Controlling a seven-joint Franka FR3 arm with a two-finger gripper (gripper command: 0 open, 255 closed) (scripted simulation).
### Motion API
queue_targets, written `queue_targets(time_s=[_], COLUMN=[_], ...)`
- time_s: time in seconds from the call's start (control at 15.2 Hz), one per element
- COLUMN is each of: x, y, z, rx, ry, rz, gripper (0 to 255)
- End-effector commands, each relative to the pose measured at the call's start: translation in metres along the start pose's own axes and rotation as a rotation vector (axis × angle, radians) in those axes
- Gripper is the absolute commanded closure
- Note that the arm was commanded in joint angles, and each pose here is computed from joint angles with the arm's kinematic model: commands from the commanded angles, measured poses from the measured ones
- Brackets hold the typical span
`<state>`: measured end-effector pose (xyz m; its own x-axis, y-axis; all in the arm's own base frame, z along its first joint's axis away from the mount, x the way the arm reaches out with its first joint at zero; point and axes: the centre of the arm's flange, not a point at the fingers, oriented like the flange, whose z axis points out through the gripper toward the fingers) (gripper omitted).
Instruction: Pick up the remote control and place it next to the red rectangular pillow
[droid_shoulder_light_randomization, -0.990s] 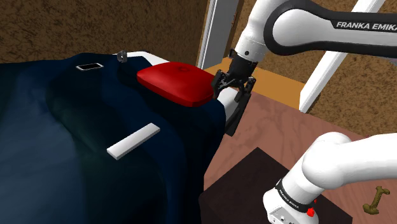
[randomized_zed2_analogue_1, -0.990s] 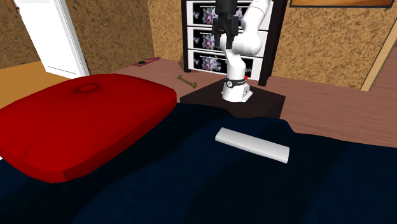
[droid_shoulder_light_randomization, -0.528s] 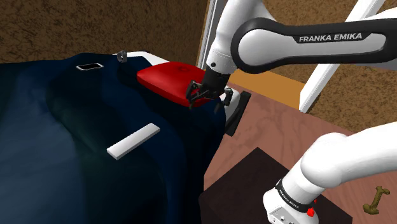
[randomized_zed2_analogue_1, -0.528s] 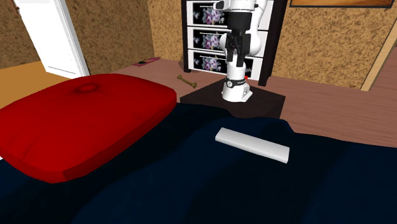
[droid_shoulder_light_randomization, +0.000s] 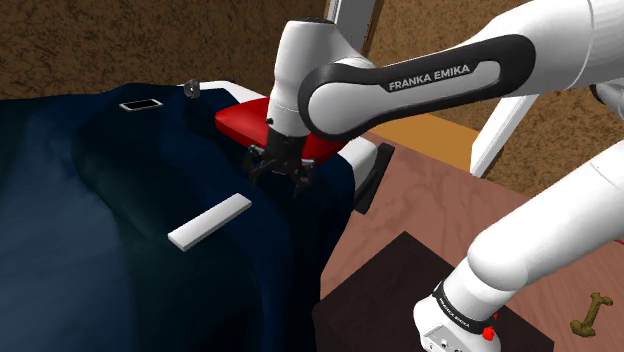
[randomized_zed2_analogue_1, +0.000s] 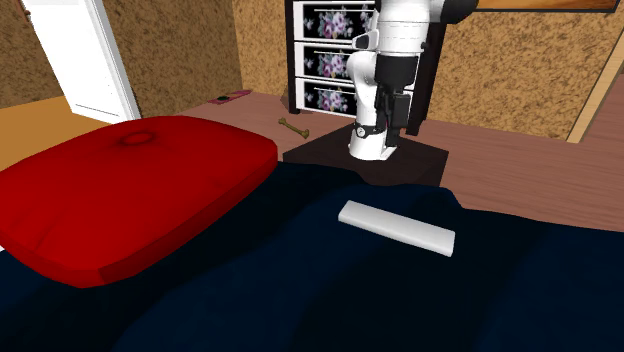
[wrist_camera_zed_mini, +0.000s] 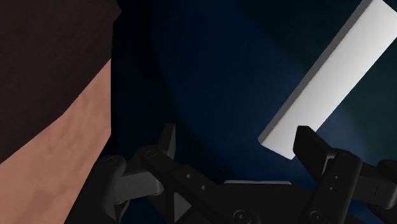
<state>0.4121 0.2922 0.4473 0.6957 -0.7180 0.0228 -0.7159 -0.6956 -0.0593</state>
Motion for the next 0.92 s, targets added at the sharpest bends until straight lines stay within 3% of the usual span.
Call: queue_targets(time_s=[0.0, 0.66, 0.86], x=[-0.002, -0.004, -0.003], y=[-0.023, -0.138, -0.142], z=[0.011, 0.082, 0.096], rx=[-0.005, -0.042, -0.043], ry=[-0.004, -0.019, -0.019], rz=[0.057, 0.306, 0.315], gripper=[0, 0, 0])
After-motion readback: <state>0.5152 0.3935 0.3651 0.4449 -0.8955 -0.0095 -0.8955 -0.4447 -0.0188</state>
